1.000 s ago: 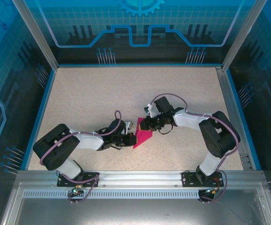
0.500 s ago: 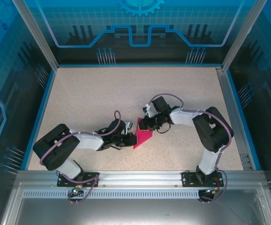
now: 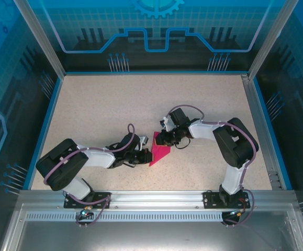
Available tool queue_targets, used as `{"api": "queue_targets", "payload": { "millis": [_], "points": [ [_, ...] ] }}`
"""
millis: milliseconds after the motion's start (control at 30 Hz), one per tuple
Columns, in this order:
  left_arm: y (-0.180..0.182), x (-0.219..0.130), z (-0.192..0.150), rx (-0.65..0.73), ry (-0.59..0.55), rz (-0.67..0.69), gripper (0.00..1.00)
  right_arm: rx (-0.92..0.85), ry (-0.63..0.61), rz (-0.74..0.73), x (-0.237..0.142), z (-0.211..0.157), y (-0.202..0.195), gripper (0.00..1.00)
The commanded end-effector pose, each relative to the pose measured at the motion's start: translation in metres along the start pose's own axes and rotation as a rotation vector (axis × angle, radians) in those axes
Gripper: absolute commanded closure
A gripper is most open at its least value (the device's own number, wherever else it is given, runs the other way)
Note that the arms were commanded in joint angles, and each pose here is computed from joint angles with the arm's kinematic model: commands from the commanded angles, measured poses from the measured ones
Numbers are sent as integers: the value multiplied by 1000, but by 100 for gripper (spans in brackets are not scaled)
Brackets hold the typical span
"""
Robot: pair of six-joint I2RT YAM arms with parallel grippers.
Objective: Fold a paper plane with a square sheet of paper (pick it up from the middle)
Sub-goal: Fourth fold the wing at the center of the table.
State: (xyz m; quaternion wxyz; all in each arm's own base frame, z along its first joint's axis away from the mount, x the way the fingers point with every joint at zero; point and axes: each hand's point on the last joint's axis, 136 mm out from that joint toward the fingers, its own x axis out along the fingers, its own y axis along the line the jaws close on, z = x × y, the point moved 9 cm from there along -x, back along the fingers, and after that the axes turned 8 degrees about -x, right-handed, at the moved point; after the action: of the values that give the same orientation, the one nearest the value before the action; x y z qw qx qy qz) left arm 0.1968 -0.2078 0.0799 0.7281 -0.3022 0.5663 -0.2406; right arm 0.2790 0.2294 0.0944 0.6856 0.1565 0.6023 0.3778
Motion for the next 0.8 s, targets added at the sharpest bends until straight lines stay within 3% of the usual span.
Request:
{"api": "queue_targets", "payload": {
  "millis": [0, 767],
  "points": [
    [6, -4, -7, 4, 38, 2, 96, 8, 17, -17, 5, 2, -3, 80],
    [16, 6, -5, -59, 84, 43, 100, -27, 12, 77, 4, 1, 16, 78]
  ]
}}
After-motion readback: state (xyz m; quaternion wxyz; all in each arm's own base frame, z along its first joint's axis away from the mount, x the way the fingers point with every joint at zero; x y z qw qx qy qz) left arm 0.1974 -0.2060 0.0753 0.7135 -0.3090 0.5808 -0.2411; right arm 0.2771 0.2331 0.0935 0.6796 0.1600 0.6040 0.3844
